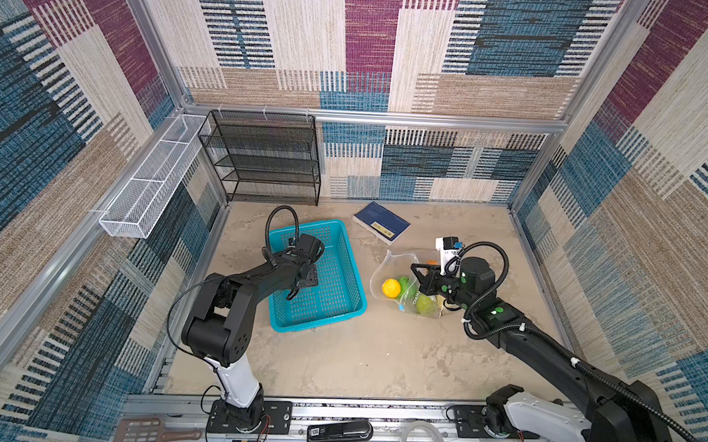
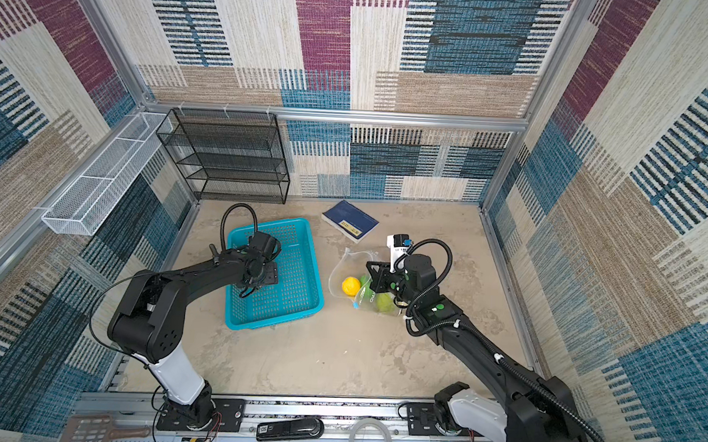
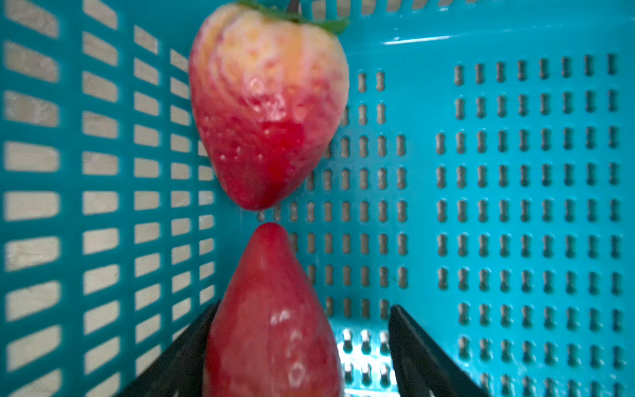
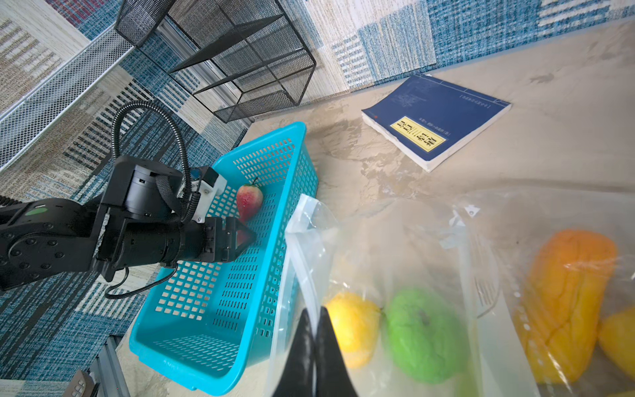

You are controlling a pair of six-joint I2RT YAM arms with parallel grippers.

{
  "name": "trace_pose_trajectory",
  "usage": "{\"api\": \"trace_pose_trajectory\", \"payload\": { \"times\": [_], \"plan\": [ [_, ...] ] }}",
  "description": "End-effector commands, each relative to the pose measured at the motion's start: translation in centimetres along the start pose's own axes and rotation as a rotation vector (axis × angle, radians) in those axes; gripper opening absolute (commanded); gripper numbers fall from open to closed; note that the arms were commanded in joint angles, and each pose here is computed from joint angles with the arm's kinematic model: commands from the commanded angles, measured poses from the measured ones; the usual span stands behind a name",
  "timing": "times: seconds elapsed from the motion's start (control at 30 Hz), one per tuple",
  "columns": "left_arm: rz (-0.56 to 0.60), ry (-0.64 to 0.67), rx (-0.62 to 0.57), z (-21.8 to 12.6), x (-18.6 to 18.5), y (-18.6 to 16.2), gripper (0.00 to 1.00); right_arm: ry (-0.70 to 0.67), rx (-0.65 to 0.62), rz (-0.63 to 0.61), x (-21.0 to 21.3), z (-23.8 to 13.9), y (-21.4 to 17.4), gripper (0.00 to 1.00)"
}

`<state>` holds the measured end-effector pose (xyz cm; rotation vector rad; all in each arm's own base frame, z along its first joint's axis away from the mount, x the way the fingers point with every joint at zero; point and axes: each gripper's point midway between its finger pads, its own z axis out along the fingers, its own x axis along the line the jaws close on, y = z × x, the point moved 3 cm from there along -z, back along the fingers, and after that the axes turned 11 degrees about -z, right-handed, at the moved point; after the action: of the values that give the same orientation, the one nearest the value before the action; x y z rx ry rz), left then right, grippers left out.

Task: Place the food in the zip-top bag and seal the zipper
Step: 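Lower the left gripper and grasp the nearer red strawberry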

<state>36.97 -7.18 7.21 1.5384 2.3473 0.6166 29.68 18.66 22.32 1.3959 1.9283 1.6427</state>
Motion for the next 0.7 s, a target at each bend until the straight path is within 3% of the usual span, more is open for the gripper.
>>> {"api": "trace_pose_trajectory", "payload": {
  "times": [0.0, 0.23, 0.47, 0.67],
  "plan": [
    [0.025, -0.005, -0.013, 0.2, -0.4, 0.6, 0.74, -0.002, -0.031, -0.013, 0.2, -0.1, 1.1, 0.0],
    [0.033, -0.015, -0.006, 0.1, -0.7, 0.7, 0.52, -0.006, -0.037, -0.015, 0.2, -0.2, 1.3, 0.0],
    [0.033, -0.046, -0.01, -1.4, -0.7, 1.0, 0.51, 0.0, -0.042, -0.019, 0.4, -0.3, 1.5, 0.0],
    [0.056, -0.226, -0.015, -5.4, -2.8, 1.4, 0.52, 0.002, -0.044, -0.016, 0.4, -0.2, 1.5, 0.0]
  ]
}}
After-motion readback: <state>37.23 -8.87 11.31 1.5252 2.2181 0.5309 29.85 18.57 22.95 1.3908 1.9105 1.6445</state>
